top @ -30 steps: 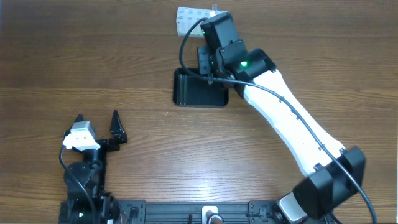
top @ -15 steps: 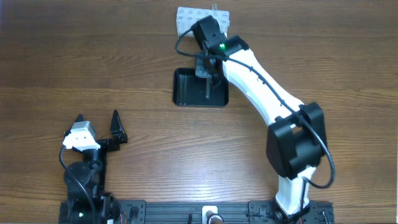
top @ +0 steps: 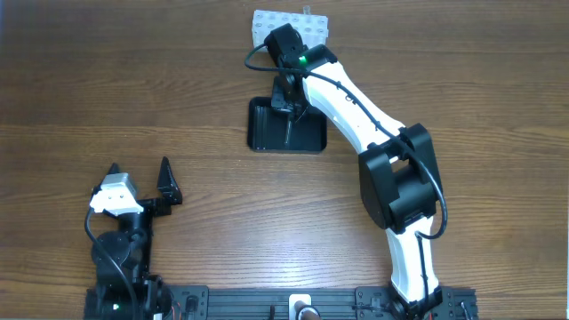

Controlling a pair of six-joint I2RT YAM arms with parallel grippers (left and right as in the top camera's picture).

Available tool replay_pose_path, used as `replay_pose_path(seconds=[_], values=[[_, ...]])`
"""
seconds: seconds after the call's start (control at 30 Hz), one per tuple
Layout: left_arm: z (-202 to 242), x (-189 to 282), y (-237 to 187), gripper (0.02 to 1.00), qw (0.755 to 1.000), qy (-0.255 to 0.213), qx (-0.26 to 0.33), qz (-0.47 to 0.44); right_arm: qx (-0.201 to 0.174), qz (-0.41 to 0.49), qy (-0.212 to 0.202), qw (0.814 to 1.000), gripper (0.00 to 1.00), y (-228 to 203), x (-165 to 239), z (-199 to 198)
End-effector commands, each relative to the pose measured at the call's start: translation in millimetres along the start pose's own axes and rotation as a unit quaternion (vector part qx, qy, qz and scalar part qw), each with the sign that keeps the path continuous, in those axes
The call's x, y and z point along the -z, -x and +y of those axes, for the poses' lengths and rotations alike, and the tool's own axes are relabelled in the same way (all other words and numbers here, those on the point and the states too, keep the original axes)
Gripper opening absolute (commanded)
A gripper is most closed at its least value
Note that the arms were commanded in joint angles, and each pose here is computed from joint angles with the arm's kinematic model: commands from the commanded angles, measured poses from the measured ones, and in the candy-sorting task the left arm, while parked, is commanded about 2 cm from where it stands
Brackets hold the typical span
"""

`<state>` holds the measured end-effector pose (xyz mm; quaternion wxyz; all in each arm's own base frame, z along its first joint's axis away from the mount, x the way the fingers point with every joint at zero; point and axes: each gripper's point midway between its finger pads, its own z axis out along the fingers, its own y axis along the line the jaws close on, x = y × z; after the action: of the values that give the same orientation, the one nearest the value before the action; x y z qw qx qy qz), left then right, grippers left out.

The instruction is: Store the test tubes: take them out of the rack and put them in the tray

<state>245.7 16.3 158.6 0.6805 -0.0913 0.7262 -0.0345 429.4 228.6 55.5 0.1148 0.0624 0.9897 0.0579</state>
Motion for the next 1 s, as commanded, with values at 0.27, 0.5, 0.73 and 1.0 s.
replay_pose_path(seconds=[0.27, 0.5, 0.73, 1.0], values=[[3, 0, 0, 0.996, 1.0, 0.007, 0.005, -0.003, -0.01, -0.003, 0.011, 1.0, 0.051, 1, -14, 15], [3, 0, 0, 0.996, 1.0, 0.007, 0.005, -0.003, -0.01, 0.007, 0.02, 1.0, 0.045, -1, -27, 19], [3, 0, 0, 0.998, 1.0, 0.007, 0.005, -0.003, -0.008, 0.009, 0.023, 1.0, 0.066, -3, -28, 21], [3, 0, 0, 0.998, 1.0, 0.007, 0.005, -0.003, -0.006, 0.009, 0.024, 1.0, 0.332, -4, -27, 22]])
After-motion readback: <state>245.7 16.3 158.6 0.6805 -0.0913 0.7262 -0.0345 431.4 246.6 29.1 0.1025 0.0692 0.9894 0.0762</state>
